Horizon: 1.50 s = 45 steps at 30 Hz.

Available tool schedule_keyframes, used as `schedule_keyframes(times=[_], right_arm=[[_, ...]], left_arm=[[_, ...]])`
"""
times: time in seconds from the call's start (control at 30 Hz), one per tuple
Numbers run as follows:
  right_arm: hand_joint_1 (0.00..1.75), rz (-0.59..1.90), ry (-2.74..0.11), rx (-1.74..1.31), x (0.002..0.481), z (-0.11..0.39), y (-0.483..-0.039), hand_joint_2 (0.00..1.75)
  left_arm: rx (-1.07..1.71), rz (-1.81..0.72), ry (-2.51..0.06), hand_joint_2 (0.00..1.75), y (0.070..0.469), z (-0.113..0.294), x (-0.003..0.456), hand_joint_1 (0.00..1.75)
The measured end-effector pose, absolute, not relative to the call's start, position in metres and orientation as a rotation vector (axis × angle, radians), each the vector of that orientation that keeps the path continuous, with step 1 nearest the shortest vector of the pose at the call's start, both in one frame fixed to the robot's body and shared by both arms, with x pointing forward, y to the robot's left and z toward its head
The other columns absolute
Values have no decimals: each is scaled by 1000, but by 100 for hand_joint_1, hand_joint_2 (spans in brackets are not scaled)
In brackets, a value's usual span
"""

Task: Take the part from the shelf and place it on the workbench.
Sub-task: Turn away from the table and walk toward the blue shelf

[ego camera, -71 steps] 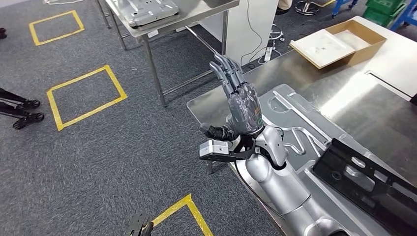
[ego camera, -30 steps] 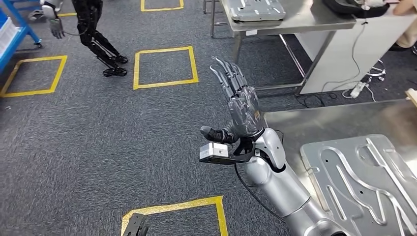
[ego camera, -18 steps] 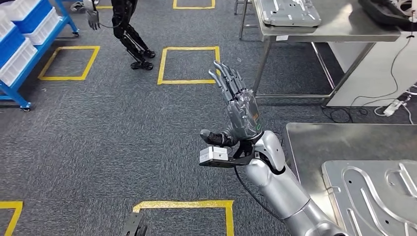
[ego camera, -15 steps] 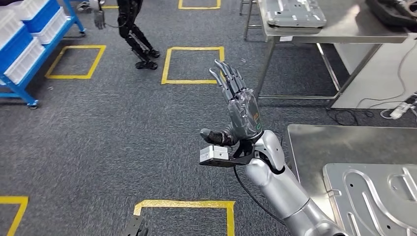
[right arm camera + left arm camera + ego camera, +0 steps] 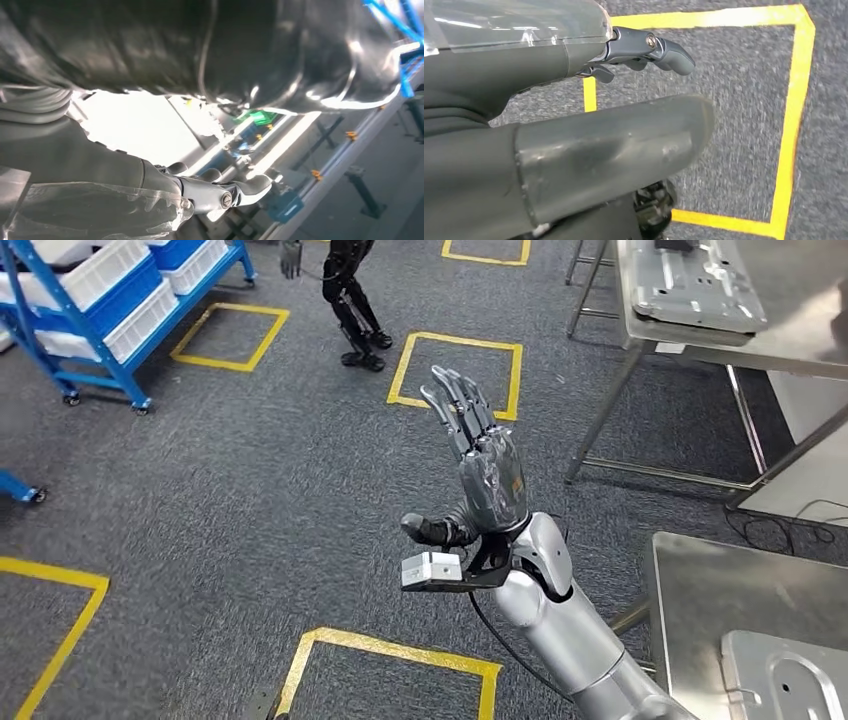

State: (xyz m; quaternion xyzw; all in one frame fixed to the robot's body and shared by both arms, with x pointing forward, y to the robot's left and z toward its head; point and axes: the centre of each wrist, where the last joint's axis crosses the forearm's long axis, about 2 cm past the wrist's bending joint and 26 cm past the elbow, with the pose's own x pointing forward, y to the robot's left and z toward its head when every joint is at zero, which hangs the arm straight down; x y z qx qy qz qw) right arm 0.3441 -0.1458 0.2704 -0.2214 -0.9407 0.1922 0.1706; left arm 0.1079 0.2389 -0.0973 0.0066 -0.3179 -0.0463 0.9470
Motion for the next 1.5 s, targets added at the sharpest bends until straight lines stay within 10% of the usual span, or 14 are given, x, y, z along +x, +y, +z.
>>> schedule_keyframes(times=[1.5], right_arm=[[0,381,-2612,-794,314,222,-182,0]], left_arm=[[61,-112,-697,0,255,-99,105,0]])
